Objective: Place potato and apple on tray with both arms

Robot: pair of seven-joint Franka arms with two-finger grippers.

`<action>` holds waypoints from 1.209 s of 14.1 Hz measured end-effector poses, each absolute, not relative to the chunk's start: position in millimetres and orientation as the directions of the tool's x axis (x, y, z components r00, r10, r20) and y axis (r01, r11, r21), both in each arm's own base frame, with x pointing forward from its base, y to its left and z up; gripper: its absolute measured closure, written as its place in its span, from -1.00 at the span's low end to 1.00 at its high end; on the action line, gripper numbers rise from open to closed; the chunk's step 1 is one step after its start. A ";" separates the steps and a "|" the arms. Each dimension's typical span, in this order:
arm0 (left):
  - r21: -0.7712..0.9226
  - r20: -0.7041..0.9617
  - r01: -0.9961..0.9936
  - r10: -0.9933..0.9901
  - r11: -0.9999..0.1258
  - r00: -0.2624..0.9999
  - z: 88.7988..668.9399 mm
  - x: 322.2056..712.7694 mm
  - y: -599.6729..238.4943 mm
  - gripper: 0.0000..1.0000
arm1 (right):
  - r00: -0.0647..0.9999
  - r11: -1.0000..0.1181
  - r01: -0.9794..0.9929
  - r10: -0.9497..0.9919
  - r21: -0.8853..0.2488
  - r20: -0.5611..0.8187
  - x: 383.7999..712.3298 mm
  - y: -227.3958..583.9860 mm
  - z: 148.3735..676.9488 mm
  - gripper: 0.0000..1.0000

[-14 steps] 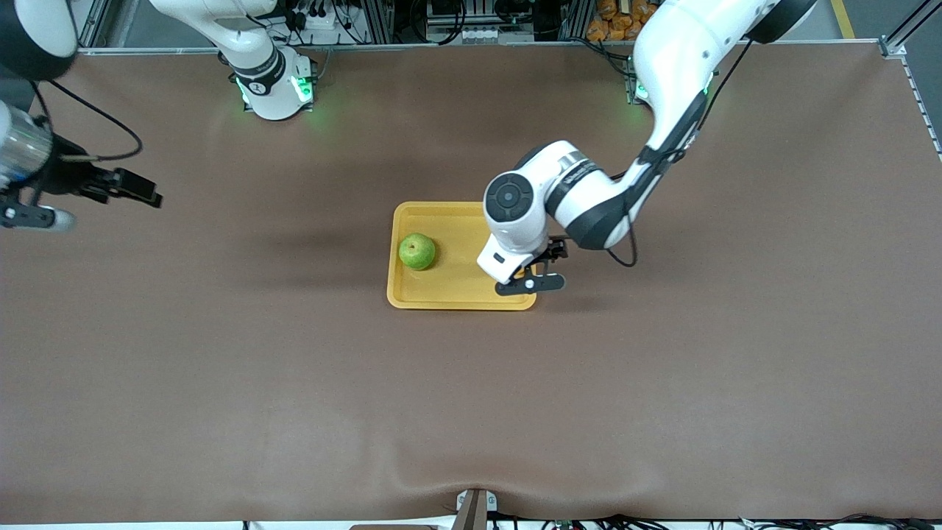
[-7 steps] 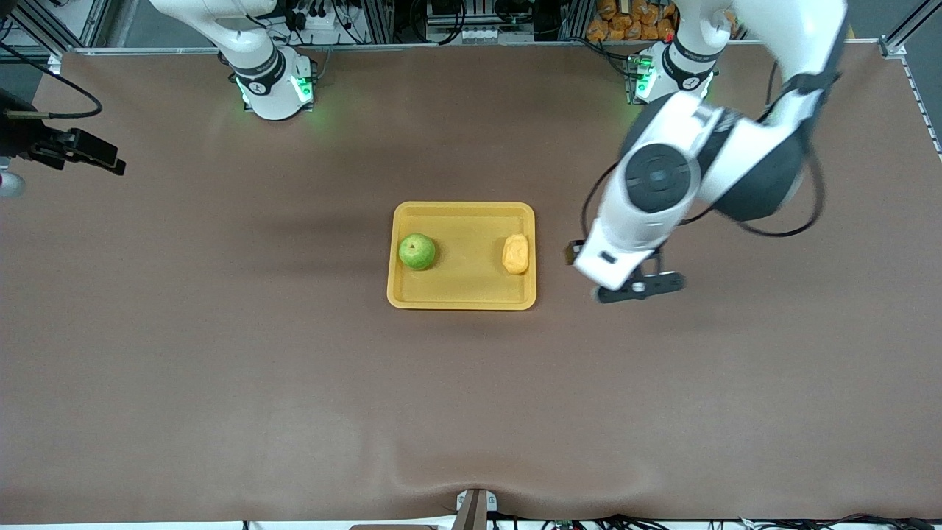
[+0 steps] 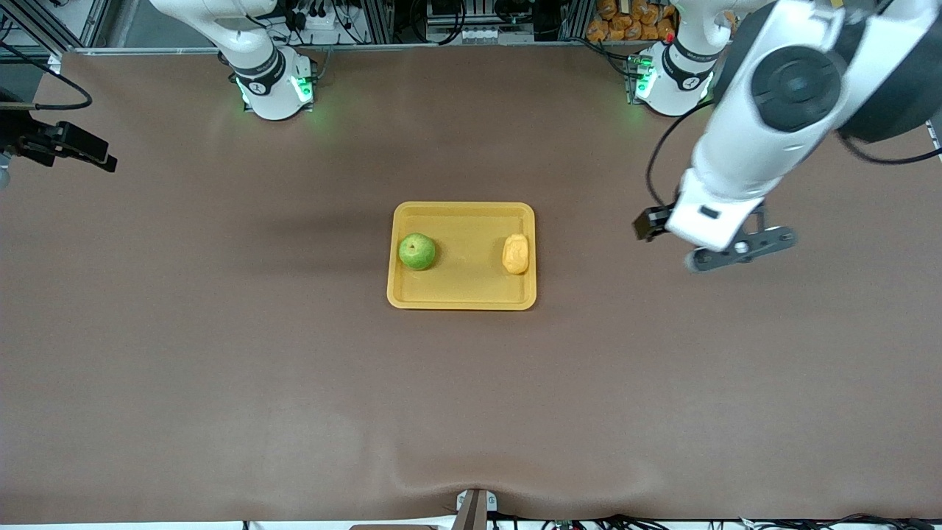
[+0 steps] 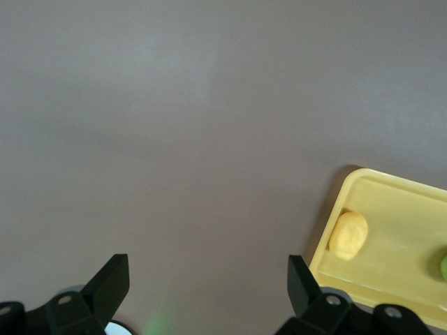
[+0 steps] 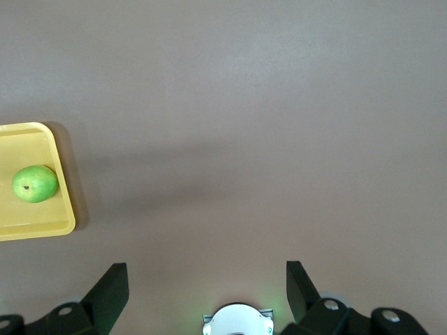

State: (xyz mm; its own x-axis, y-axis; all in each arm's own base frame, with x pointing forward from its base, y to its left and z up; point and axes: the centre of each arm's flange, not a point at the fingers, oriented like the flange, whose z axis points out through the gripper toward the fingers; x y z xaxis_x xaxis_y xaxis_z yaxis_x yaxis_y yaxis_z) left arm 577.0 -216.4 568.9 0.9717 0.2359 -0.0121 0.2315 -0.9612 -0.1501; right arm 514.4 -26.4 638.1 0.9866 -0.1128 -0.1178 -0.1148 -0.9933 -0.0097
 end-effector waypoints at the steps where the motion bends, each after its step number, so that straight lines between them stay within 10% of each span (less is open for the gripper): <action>1: -0.148 -0.004 0.222 0.226 -0.964 0.974 578.1 576.2 -206.2 -1.00 | 0.988 -0.993 -0.114 -0.112 -0.013 -0.104 515.8 -25.6 640.4 -1.00; 17: -0.124 0.034 0.103 0.099 -0.987 0.994 647.7 557.3 -111.1 -1.00 | 0.990 -0.988 -0.134 -0.131 -0.076 -0.043 527.7 -30.8 644.6 -1.00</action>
State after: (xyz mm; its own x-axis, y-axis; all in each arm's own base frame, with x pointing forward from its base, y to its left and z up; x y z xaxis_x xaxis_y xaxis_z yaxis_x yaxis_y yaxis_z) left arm 557.3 -111.1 647.7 0.9945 0.0992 0.0341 0.1027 -0.9869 -0.1244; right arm 527.7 -30.8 644.6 0.9904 -0.1314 -0.0425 -0.1344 -0.9880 -0.0759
